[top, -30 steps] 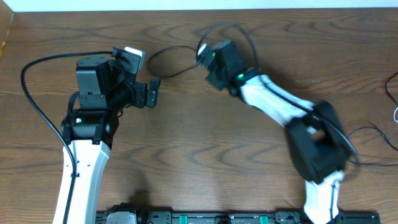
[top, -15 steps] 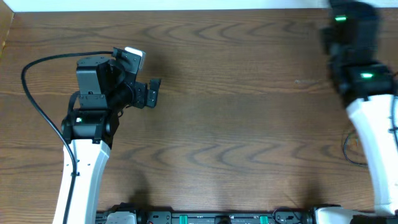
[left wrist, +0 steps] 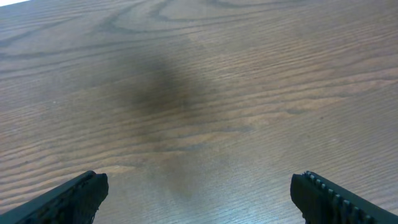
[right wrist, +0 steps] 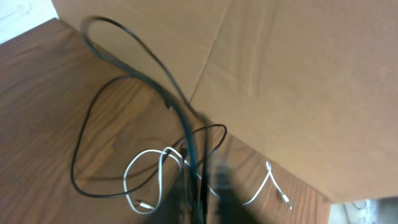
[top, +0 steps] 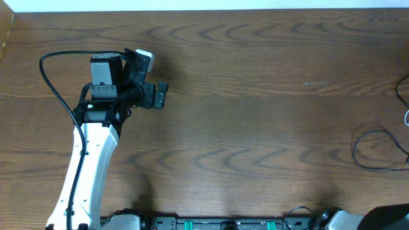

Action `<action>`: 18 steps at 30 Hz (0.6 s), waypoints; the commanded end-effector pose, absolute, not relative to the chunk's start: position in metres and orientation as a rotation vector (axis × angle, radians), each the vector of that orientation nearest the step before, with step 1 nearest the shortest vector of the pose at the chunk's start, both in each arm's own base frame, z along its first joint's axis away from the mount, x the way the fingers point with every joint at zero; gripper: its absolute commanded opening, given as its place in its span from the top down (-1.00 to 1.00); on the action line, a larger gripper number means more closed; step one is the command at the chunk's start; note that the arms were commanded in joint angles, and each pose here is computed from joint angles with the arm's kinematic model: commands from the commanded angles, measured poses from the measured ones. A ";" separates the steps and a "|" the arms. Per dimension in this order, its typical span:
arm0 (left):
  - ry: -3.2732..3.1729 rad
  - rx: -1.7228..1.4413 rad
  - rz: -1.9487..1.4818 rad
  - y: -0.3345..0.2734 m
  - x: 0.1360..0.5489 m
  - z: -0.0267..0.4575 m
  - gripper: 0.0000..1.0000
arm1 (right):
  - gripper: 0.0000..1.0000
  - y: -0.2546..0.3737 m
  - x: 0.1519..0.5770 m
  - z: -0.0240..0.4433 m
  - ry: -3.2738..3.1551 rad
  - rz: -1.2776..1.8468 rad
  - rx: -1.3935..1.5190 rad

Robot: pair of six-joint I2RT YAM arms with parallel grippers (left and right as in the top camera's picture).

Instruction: Untangle cables

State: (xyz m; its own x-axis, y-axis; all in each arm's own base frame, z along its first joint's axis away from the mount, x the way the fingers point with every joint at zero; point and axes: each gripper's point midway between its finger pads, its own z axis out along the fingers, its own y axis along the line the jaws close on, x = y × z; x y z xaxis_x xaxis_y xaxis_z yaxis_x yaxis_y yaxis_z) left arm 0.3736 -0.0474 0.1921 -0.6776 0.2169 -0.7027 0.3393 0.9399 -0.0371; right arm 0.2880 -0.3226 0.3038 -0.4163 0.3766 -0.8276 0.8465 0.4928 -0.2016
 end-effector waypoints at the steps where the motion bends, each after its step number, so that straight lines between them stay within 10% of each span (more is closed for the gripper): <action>1: 2.339 0.390 -0.230 -0.050 0.374 0.193 -0.99 | -0.86 -0.327 0.303 0.283 2.046 -0.569 0.961; 11: 2.341 0.381 -0.234 -0.050 0.374 0.193 -0.99 | -0.99 -0.323 0.336 0.181 2.290 -0.211 0.907; 18: 2.333 0.381 -0.231 -0.050 0.376 0.194 -0.99 | -0.98 -0.271 0.381 0.206 2.246 -0.006 0.689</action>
